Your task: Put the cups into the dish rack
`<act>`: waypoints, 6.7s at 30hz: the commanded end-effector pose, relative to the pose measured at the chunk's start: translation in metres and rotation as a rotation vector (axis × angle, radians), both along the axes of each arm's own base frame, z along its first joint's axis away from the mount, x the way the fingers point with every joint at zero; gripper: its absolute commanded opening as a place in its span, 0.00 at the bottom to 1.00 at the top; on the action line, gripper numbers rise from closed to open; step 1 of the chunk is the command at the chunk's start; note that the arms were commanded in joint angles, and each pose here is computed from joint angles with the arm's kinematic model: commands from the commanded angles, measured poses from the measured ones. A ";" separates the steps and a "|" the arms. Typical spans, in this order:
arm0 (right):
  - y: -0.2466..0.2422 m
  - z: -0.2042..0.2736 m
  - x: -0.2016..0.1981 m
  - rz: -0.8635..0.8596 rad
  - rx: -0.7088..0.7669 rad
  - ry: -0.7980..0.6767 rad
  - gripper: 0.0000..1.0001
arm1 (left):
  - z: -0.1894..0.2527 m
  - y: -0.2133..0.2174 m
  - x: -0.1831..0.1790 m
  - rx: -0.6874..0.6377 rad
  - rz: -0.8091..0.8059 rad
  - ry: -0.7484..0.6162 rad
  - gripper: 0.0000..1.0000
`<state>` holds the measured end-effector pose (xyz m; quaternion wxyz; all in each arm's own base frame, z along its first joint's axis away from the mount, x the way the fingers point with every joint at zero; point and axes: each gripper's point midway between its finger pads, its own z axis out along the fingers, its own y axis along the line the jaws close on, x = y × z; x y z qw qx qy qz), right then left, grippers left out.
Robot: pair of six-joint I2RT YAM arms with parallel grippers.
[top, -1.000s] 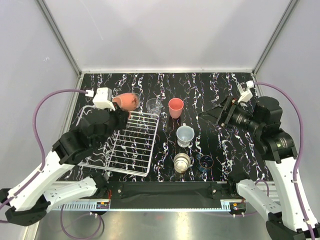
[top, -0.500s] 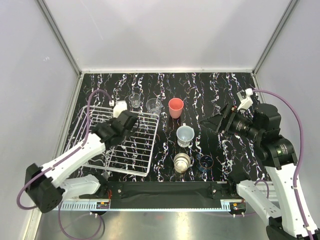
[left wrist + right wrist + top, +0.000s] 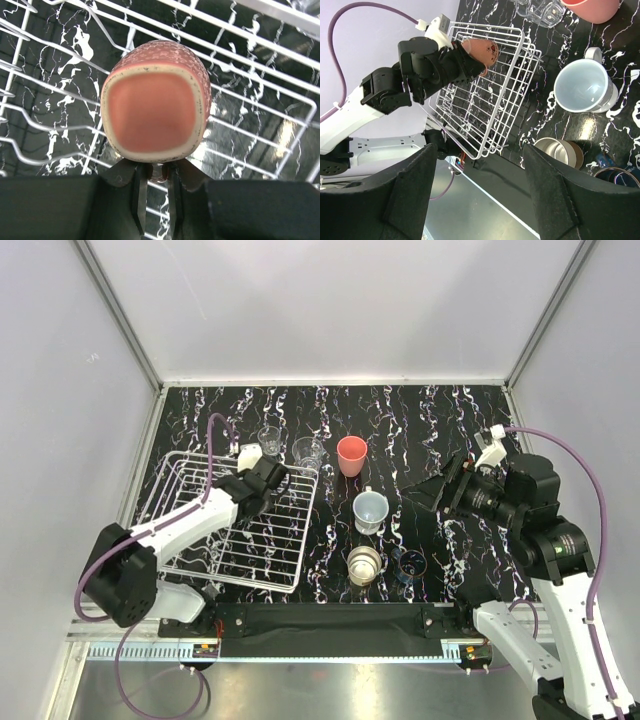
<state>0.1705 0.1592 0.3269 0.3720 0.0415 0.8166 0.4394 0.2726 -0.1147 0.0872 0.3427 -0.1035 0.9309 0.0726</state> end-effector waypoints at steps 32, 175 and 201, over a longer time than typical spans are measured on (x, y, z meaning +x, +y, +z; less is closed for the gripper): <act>-0.016 -0.088 0.013 -0.086 -0.157 0.226 0.75 | 0.006 0.014 0.012 -0.065 0.097 -0.066 0.78; 0.084 0.096 -0.005 0.316 0.194 -0.839 0.00 | 0.259 -0.195 -0.118 -1.604 -0.758 -0.069 0.80; 0.089 0.094 -0.023 0.393 0.291 -0.872 0.00 | 0.302 -0.234 -0.111 -1.725 -0.732 -0.158 0.42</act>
